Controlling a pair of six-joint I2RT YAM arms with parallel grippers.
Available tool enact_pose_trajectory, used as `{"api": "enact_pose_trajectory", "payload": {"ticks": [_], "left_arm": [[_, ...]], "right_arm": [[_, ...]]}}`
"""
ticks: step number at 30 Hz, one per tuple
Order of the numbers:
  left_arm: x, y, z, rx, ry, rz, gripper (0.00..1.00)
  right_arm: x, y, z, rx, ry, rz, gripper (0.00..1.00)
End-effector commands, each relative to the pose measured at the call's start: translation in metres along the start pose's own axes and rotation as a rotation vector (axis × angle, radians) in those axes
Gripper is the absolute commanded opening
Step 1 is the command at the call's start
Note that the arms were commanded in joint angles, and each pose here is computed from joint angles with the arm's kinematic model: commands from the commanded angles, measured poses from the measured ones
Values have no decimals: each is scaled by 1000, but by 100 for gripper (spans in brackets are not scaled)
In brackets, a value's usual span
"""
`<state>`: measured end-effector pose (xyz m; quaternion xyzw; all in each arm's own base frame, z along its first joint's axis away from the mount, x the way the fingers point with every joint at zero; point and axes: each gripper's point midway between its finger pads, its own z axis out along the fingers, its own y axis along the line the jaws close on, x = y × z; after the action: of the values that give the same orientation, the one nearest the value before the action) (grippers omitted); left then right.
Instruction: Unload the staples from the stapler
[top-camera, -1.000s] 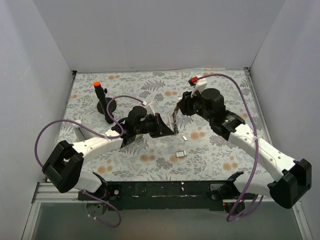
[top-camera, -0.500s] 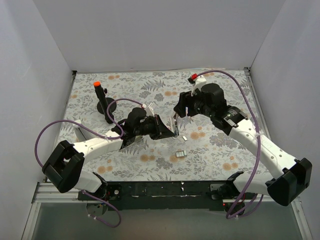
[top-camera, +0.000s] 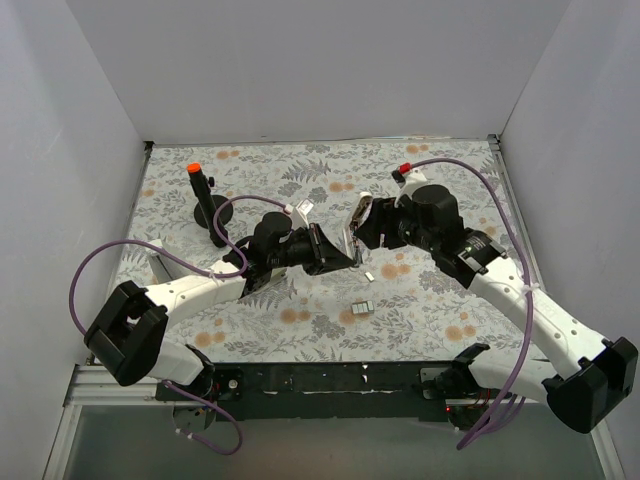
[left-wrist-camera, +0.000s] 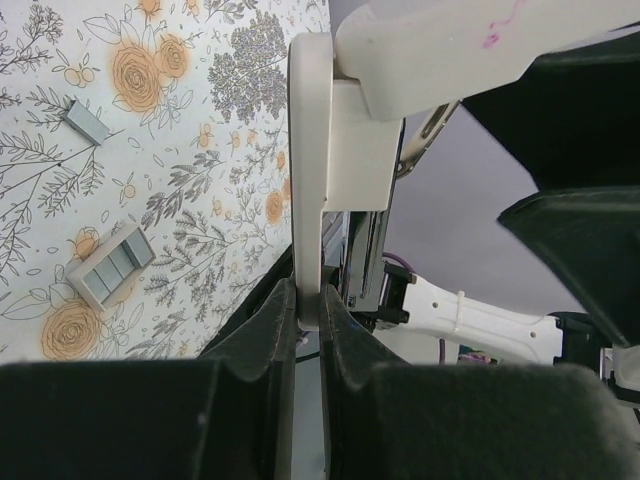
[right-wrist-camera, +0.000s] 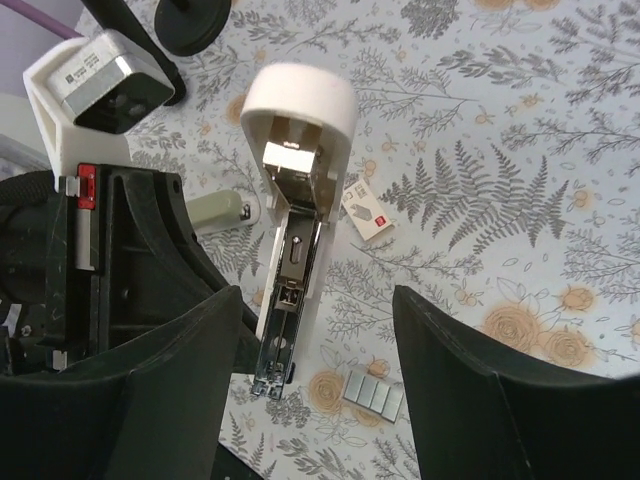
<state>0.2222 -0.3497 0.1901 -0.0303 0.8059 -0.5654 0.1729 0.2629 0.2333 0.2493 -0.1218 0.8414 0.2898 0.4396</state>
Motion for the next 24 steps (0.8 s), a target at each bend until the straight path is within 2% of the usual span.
{"api": "enact_pose_trajectory", "payload": {"ticks": [1, 4, 13, 15, 18, 19, 21, 22, 24], "left_arm": [[-17, -43, -10, 99, -63, 29, 0], [-19, -44, -10, 96, -68, 18, 0], [-21, -45, -9, 93, -74, 17, 0], [-20, -43, -8, 95, -69, 17, 0], [-18, -42, -9, 96, -66, 13, 0], [-19, -42, -8, 95, -67, 15, 0], [-20, -40, -9, 80, -73, 20, 0], [-20, -38, -9, 70, -75, 29, 0], [-19, -35, -10, 52, -76, 31, 2]], "right_arm": [[4, 13, 6, -77, -7, 29, 65], [10, 16, 10, -86, -2, 43, 61], [23, 23, 26, -67, 28, 53, 64], [24, 25, 30, -65, 33, 44, 61], [26, 22, 37, -27, 33, 34, 45], [25, 22, 37, -24, 32, 30, 35], [23, 21, 38, -3, 16, 28, 24], [23, 20, 37, 3, 10, 27, 13], [19, 15, 36, 28, -15, 26, 1]]}}
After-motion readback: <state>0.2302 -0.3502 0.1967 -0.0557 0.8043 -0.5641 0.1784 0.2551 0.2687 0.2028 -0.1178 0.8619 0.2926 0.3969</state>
